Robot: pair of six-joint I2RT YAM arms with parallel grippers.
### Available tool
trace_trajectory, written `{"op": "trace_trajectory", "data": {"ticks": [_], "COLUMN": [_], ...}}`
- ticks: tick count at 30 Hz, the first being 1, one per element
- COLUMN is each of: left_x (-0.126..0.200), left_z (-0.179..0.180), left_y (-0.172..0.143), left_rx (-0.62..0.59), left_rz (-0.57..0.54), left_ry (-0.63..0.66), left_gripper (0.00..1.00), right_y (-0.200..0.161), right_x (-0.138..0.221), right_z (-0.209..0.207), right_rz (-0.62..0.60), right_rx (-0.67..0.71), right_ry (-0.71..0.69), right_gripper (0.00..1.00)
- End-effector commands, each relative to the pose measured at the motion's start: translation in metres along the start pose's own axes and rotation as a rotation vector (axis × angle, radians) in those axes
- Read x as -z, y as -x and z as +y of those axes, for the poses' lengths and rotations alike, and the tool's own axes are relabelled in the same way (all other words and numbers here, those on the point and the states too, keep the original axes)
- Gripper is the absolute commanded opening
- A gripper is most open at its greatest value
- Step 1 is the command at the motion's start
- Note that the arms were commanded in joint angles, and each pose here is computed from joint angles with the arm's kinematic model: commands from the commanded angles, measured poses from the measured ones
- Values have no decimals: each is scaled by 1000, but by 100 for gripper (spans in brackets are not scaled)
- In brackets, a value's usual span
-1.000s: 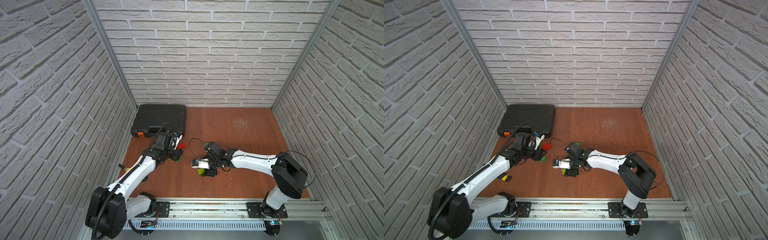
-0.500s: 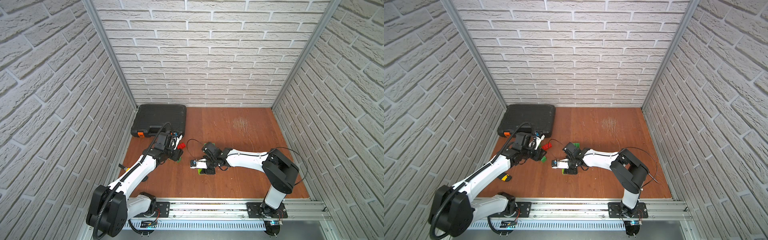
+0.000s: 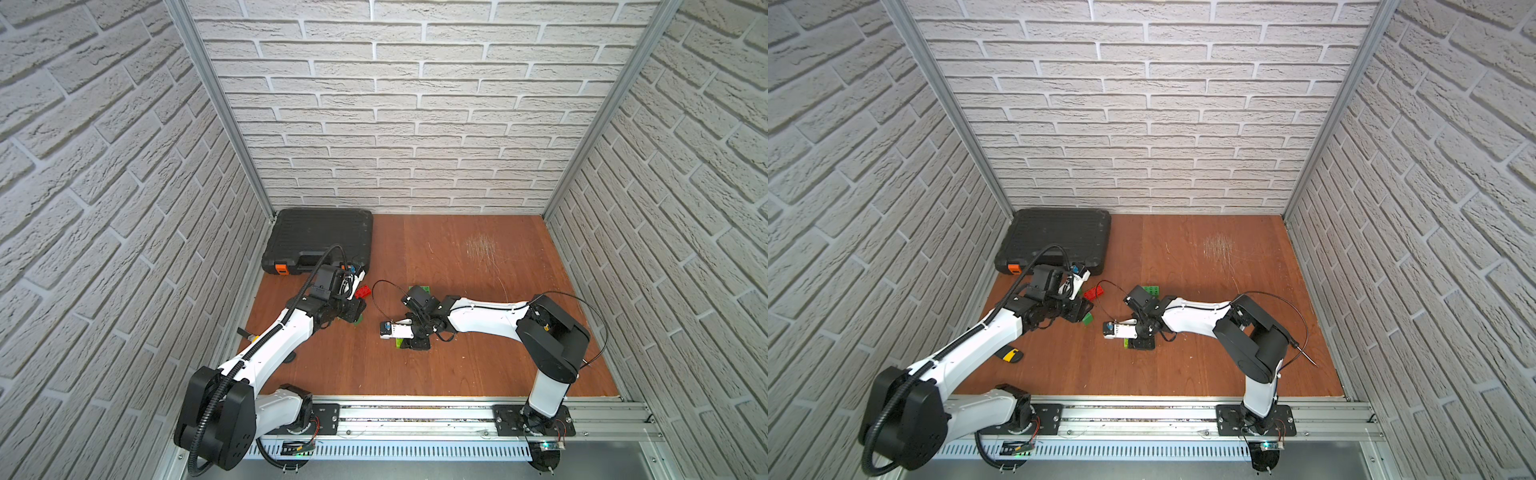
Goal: Assemble a spoon with lego
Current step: Pick up the lego brick from the center of the board.
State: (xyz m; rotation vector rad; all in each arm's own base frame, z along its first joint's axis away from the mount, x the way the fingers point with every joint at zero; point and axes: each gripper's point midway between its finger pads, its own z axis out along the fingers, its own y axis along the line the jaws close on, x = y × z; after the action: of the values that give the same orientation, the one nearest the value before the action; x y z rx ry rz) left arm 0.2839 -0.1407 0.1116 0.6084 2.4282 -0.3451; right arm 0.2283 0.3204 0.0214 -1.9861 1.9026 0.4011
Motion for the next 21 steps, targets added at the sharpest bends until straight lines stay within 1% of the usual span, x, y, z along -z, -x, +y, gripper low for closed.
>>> {"op": "trace_trajectory", "data": {"ticks": [1, 5, 7, 11, 14, 15, 17, 21], "left_x": [0, 0, -2, -13, -27, -34, -43, -62], "left_z": [2, -4, -12, -36, -53, -60, -71, -92], "left_y": [4, 9, 12, 29, 44, 48, 58, 76], "left_rx": [10, -8, -35, -109, -146, -157, -178, -215], "left_rz": [-16, -35, -52, -82, -92, -91, -97, -102], "left_ry": [-1, -26, -47, -91, -127, -145, -168, -227], "left_gripper": [57, 58, 60, 64, 66, 67, 69, 70], "right_y": [7, 20, 26, 26, 10, -2, -19, -41], "right_x": [6, 30, 52, 110, 147, 160, 179, 208], "right_z": [-2, -3, -7, -14, -18, -21, -26, -39], "right_rz": [-10, -54, -76, -113, -81, -43, -5, -15], "right_rx": [5, -11, -32, -88, -115, -134, -177, -247], "right_ry": [-12, -32, -57, -118, -167, -182, -202, -271], "right_gripper": [23, 20, 19, 19, 19, 19, 19, 19]}}
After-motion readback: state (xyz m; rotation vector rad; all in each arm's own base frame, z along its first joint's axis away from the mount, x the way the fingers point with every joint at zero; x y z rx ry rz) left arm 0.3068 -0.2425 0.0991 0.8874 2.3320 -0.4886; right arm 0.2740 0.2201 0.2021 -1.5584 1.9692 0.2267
